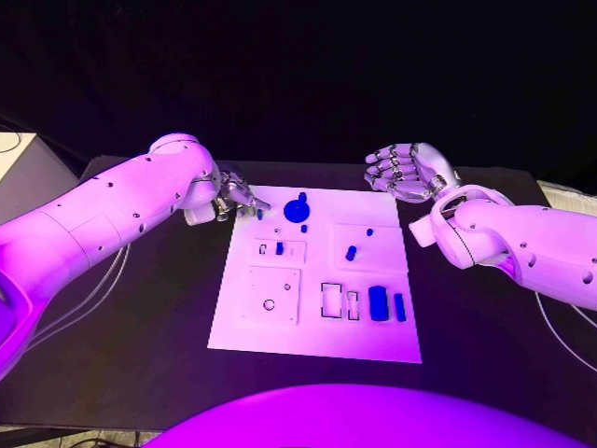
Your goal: Assemble the parts on the task board
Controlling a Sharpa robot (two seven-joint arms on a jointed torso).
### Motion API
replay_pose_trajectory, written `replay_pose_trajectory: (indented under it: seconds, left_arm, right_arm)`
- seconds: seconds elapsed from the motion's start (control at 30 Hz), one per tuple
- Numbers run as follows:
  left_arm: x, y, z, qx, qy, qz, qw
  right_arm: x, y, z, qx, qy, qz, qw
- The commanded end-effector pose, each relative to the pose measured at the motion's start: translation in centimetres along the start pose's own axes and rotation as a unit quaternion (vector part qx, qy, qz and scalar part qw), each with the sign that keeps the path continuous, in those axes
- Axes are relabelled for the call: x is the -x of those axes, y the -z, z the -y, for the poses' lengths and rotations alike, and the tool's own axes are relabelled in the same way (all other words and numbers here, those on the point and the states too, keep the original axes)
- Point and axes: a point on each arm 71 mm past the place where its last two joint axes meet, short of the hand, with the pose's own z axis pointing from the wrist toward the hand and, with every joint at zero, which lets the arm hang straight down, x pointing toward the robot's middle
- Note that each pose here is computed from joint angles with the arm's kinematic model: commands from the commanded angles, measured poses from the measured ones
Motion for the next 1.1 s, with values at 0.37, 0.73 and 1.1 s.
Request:
replay_pose_trajectory:
  seconds: [0.37, 0.73, 1.1]
  left_arm:
    - [-0.27, -0.34, 0.09, -0.002, -0.001, -0.012, 1.000]
    - [-0.35, -0.52, 0.35, -0.005, 0.003, -0.006, 1.000]
    - [-0.34, -0.55, 0.47, -0.010, 0.011, -0.002, 1.000]
  right_arm:
    - [-0.13, 0.00, -0.13, 0.006, -0.002, -0.006, 1.000]
    - [-0.18, -0.02, -0.14, 0.007, -0.002, -0.007, 1.000]
    - [-0.20, -0.04, -0.14, 0.006, -0.002, -0.007, 1.000]
